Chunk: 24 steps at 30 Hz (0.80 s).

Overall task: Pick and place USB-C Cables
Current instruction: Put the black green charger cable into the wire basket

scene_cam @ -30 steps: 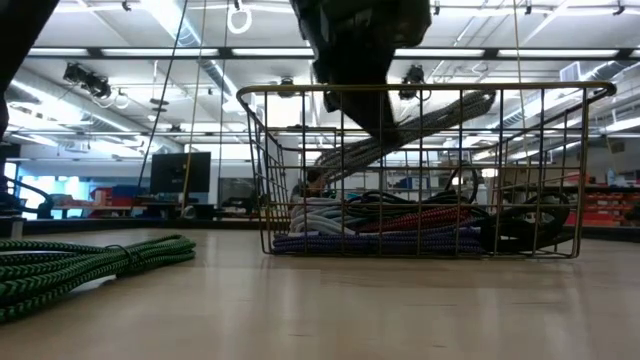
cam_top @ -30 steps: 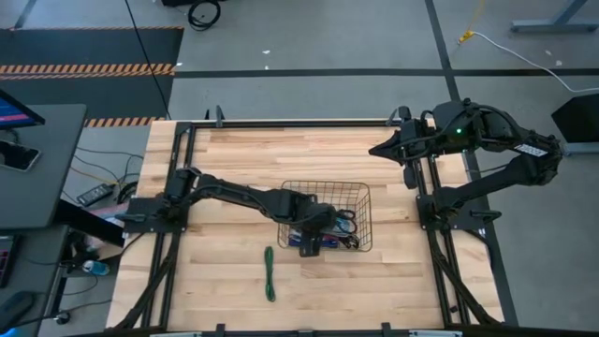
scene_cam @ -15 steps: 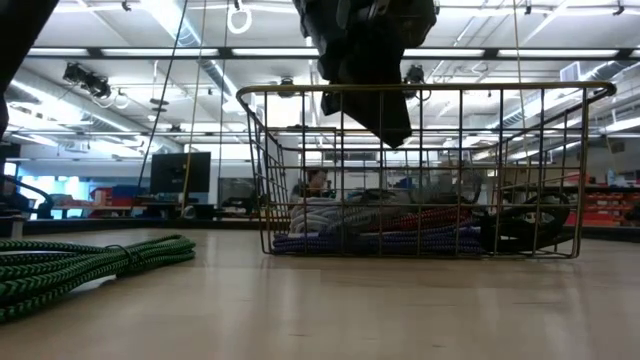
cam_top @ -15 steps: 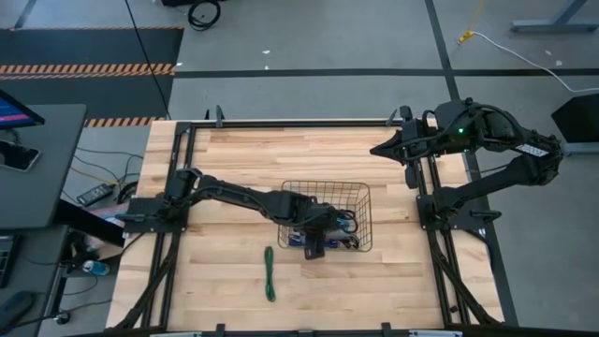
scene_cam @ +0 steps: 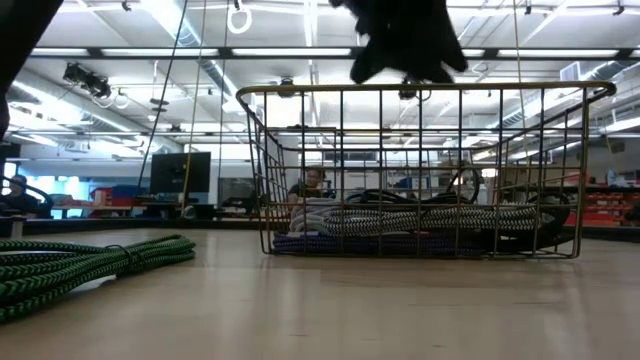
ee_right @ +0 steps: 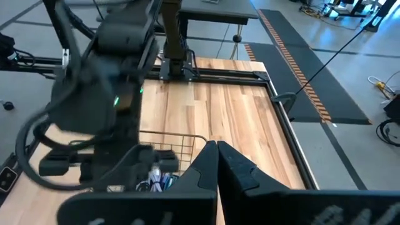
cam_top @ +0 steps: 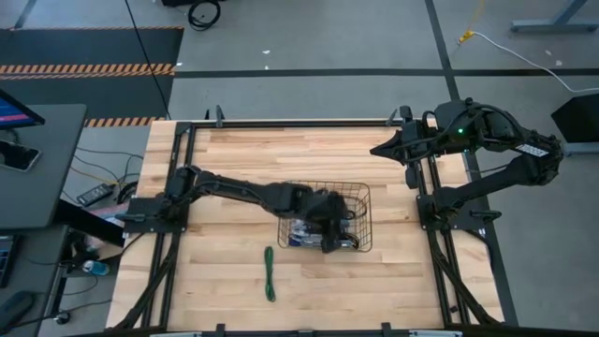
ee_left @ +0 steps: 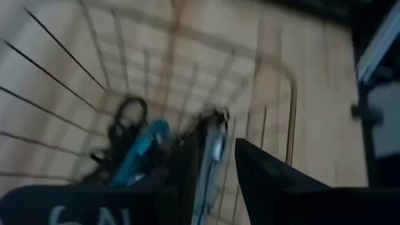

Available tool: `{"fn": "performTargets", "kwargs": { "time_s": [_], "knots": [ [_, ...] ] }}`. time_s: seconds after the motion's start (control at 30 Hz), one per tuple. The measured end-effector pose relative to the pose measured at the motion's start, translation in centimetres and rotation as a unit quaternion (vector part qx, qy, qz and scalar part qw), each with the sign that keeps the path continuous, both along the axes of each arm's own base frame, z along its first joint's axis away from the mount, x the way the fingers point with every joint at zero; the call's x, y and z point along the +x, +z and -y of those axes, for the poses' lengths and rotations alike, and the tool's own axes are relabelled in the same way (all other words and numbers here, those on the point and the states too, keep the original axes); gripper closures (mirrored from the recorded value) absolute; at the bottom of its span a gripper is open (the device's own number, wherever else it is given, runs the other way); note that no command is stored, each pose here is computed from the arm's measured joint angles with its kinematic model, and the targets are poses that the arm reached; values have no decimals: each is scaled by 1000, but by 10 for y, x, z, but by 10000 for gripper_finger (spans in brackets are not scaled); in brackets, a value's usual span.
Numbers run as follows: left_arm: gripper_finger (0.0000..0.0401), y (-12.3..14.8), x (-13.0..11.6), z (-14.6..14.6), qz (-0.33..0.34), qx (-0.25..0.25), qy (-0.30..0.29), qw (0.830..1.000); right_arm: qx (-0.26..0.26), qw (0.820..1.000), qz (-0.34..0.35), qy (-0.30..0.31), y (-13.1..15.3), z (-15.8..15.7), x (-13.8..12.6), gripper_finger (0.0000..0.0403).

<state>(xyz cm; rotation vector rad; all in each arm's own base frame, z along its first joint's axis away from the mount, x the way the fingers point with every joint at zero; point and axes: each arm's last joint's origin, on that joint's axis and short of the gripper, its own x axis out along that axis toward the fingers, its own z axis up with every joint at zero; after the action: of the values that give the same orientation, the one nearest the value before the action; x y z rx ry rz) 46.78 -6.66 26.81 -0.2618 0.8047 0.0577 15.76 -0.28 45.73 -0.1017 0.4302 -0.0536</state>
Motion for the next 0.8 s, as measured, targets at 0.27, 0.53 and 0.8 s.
{"fn": "performTargets", "kwargs": {
  "time_s": [0.27,0.53,0.8],
  "knots": [
    [335,68,-13,-18,-10,-10,107,994,0,1000,-8,0,-1,0,-1,399],
    [357,92,-56,6,-124,-17,227,966,0,999,-35,0,-6,0,-3,399],
    [356,84,-82,62,-154,-62,346,923,-18,999,-41,9,-7,0,-3,399]
  ]
}}
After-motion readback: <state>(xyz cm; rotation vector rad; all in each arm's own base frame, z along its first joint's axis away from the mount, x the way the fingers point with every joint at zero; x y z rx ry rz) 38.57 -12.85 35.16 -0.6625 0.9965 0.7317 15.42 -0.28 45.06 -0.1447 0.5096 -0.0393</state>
